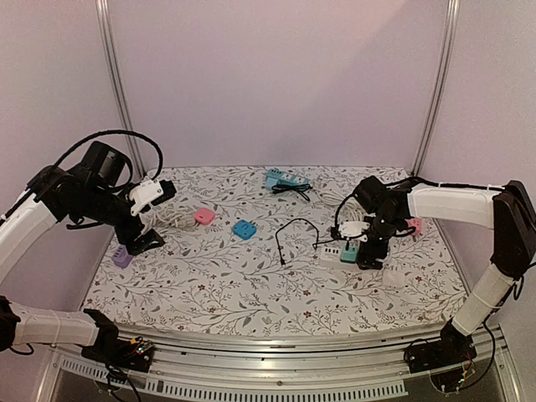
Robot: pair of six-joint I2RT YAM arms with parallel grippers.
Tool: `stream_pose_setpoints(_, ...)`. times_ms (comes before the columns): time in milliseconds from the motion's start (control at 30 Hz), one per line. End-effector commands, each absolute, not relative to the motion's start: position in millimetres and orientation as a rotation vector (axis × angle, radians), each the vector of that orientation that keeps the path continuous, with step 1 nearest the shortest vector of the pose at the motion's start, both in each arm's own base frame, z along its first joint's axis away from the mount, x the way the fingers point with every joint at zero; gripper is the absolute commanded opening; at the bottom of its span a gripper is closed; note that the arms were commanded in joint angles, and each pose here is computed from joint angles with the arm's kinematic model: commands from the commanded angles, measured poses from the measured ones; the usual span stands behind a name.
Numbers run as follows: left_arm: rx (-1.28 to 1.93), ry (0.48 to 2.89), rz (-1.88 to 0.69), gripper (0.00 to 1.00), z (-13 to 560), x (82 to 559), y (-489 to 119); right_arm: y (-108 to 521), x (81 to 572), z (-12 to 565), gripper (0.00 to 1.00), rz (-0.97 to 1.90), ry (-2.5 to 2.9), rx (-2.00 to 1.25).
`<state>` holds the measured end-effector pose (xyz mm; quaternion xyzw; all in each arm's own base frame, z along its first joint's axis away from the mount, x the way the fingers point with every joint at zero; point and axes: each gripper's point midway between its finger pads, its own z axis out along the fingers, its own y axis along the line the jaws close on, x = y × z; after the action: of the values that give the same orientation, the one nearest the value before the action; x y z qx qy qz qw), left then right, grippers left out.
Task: Insert the plug
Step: Move the socket to the center of the board.
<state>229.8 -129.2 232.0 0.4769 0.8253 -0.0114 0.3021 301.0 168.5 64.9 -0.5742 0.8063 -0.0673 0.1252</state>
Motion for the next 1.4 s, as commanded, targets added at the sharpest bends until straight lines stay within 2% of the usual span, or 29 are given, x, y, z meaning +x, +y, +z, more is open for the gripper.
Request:
stream_pose_setpoints(0,1.254,2.175,-0.038,0.99,237.5,234.7,-129.8,180.4,302.3,83.0,0.99,-0.134,2.322,-1.666)
stream_pose_setpoints(233,1.259,2.180,-0.054,1.00,237.9,236.7,-132.8,230.7,302.4,186.3,0.99,0.182,2.001,-1.472)
stream_pose_setpoints(433,1.280,2.210,-0.058,0.99,243.6,249.2,-139.8,238.8,320.3,287.4,0.99,0.310,1.809,-0.984)
stream_pose_setpoints(600,1.242,2.292,-0.029,0.99,244.8,286.5,-151.5,243.2,339.9,311.4,0.99,0.400,1.902,-0.771)
stream_pose_setpoints(700,1.192,2.315,-0.039,1.00,245.5,308.1,-162.0,248.3,366.3,304.6,0.96,0.383,1.984,-0.695)
stream_pose_setpoints(833,1.152,2.397,-0.025,1.00,226.7,328.9,-168.3,236.8,426.9,291.4,0.84,0.252,2.081,-0.464)
stream_pose_setpoints(933,1.151,2.495,0.062,1.00,199.9,339.6,-160.5,235.6,471.8,260.6,0.83,0.212,2.173,-0.365)
stream_pose_setpoints(1067,1.162,2.523,0.104,1.00,172.1,348.4,-159.3,233.1,521.0,208.1,0.88,0.137,2.329,-0.329)
stream_pose_setpoints(1100,1.169,2.518,0.102,1.00,165.6,349.9,-160.3,233.9,531.0,177.1,0.91,0.099,2.394,-0.343)
stream_pose_setpoints(1200,1.174,2.507,0.089,1.00,147.3,353.7,-164.1,229.9,546.3,114.9,0.98,-0.040,2.520,-0.430)
stream_pose_setpoints(1367,1.163,2.502,0.057,1.00,120.0,358.7,-171.3,216.9,552.8,39.9,0.99,-0.250,2.605,-0.631)
